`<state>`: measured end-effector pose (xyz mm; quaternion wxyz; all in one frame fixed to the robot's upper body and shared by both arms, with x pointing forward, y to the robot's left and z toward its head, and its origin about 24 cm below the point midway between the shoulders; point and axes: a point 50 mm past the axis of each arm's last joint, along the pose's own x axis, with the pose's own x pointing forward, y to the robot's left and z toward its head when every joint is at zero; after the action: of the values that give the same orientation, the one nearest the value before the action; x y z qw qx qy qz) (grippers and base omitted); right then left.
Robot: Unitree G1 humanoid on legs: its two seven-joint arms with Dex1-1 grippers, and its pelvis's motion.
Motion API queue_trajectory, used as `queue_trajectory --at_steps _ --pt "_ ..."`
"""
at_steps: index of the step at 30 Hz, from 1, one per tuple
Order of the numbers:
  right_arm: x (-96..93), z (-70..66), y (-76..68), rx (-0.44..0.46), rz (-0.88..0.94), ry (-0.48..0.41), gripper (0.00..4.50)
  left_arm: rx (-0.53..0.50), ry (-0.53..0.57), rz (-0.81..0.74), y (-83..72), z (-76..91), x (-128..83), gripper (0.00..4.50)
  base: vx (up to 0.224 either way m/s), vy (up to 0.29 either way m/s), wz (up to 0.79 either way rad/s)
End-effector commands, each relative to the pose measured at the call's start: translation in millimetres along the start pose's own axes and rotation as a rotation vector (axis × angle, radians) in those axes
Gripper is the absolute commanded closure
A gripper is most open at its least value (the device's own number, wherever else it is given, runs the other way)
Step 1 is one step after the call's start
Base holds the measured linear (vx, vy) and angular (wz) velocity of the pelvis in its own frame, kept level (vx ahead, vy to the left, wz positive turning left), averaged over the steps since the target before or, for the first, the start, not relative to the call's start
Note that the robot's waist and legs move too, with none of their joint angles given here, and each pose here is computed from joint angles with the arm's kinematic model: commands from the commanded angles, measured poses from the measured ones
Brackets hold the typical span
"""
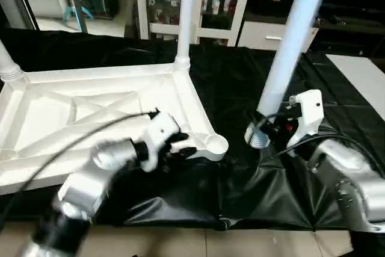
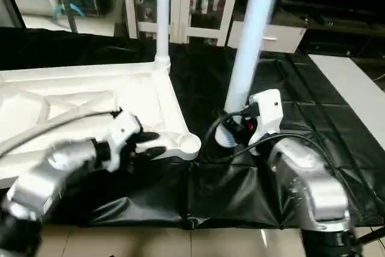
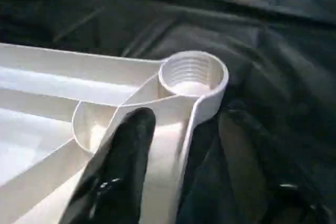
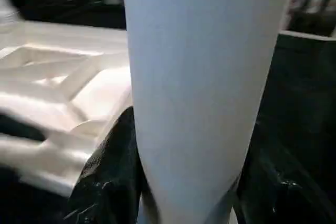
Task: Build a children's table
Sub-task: Insert table leg to table base
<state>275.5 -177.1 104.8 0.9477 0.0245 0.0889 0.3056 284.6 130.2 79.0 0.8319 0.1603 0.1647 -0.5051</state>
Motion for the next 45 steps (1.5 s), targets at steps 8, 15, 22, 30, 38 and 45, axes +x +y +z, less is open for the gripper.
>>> queue_trajectory --at_steps 8,15,22,30,38,45 --pt "6.9 14.7 -10.9 0.105 0.058 -0.068 2.64 0.027 0.097 -0.167 12.6 -5.2 10 1.31 0.000 0.000 0.00" --pt "14.4 17.6 -9.7 0.094 0.089 -0.070 2.64 0.060 0.124 -0.140 23.1 -6.2 22 1.58 0.000 0.000 0.00" --pt "17.0 17.9 -10.1 0.091 0.086 -0.072 2.64 0.105 0.170 -0.138 28.7 -11.5 24 2.06 0.000 0.000 0.00" --pt "17.5 17.3 -10.8 0.076 0.081 -0.064 2.64 0.129 0.199 -0.216 22.6 -13.9 24 2.63 0.000 0.000 0.00" --pt "20.4 16.4 -9.2 0.075 0.085 -0.061 2.64 0.154 0.240 -0.226 22.0 -19.5 21 3.21 0.000 0.000 0.00" --pt "29.0 11.9 -1.8 0.092 0.109 -0.038 2.64 0.164 0.277 -0.213 21.0 -26.5 22 3.77 0.000 0.000 0.00"
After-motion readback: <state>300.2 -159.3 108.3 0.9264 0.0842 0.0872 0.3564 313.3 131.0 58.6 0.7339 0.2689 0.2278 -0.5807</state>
